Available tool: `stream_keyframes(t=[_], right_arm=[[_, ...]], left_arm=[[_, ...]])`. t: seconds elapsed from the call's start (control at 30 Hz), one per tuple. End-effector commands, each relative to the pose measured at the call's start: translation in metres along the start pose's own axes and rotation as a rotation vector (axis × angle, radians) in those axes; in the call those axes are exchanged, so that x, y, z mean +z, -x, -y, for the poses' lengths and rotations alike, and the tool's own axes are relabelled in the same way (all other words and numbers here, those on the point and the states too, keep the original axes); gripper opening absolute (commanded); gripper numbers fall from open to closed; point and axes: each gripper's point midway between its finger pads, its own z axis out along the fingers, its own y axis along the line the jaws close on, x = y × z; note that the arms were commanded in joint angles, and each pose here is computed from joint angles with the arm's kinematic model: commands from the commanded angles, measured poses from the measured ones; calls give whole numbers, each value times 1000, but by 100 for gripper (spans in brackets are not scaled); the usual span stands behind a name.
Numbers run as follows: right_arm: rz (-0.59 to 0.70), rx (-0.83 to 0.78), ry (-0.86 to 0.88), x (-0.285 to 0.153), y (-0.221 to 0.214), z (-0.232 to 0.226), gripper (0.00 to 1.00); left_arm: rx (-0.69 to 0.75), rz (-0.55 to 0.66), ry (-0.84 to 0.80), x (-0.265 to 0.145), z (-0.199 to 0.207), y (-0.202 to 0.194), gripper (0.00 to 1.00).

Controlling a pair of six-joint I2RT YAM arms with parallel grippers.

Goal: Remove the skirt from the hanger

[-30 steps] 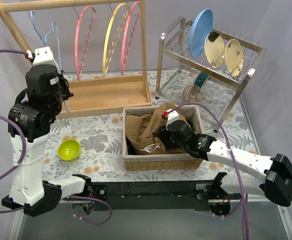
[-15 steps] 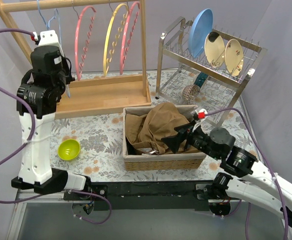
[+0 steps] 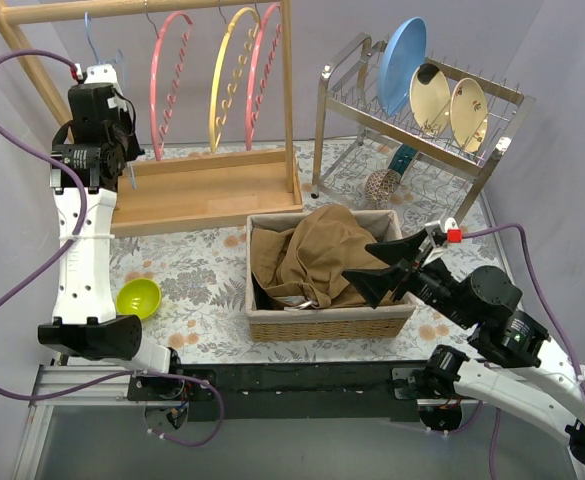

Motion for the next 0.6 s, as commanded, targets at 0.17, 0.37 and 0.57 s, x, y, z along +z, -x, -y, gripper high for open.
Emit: stream_keyframes(t=[0.17, 0.37, 0.57], right_arm=[[122, -23, 44, -8, 34, -12, 98], [138, -21, 50, -11, 36, -13, 98], [152, -20, 21, -9, 34, -6, 98]], left_arm=[[17, 140, -21, 12, -4, 52, 0], [29, 200, -38, 31, -6, 70, 0], [45, 207, -42, 49, -9, 74, 0]])
